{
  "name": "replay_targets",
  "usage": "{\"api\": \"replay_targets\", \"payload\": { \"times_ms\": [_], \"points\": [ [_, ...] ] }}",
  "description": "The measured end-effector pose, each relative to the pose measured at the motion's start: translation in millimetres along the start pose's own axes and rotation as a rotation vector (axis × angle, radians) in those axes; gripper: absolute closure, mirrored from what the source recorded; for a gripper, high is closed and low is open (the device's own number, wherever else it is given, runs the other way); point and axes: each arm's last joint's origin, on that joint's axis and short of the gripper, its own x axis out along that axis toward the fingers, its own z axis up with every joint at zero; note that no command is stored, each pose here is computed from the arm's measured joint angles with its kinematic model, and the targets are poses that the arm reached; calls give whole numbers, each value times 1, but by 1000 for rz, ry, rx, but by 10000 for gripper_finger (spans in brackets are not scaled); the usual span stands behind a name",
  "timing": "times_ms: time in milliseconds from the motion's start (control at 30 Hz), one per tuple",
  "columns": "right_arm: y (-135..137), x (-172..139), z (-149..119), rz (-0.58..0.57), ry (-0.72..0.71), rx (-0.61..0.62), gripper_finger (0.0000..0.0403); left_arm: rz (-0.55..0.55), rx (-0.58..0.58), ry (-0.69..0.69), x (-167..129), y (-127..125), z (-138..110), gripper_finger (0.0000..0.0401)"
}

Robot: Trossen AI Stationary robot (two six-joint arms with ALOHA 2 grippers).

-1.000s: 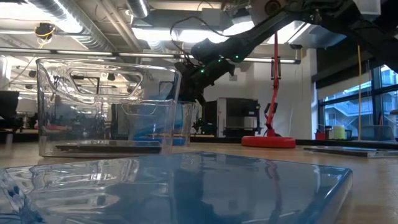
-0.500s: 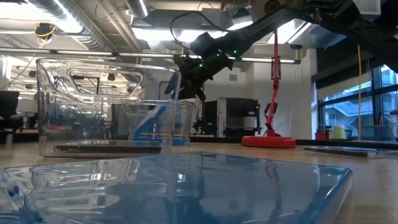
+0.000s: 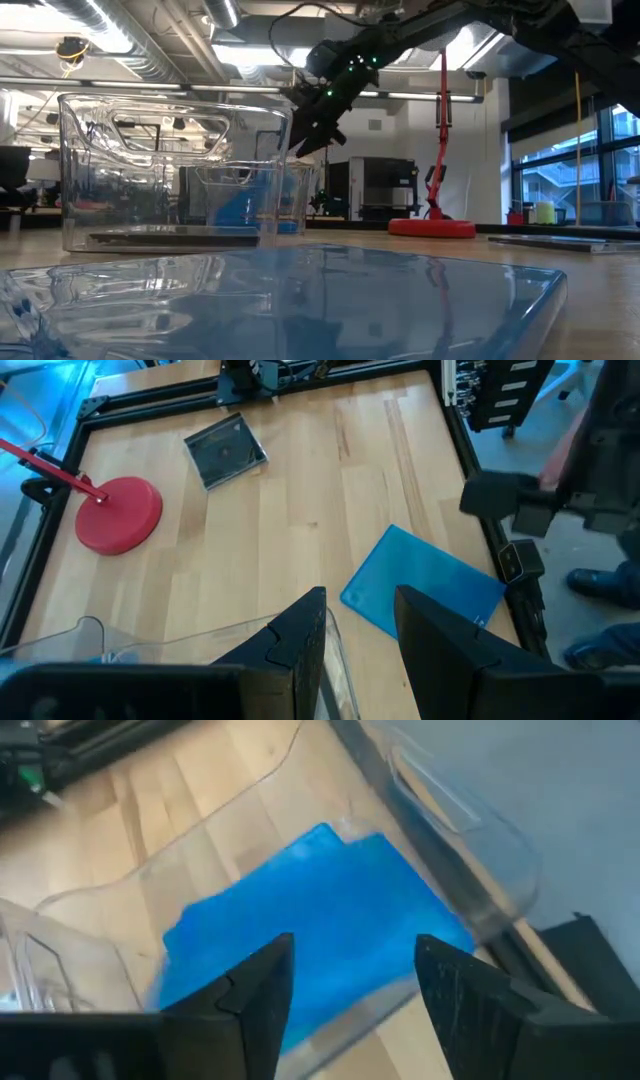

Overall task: Pick & place jewel cases by type
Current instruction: Put the right blue cd case into the top transparent bin, then put the top black cd case into the bottom transparent bin

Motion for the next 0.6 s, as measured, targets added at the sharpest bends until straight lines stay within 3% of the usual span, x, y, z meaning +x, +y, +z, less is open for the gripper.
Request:
{"api": "replay_targets", "payload": {
  "times_ms": [267, 600],
  "points": [
    [16, -46, 8, 1, 198, -45, 192, 24, 2, -5, 2, 0, -1, 283],
    [99, -112, -25, 38, 495, -66, 192, 223, 2, -44, 19, -4, 1, 283]
  ]
}}
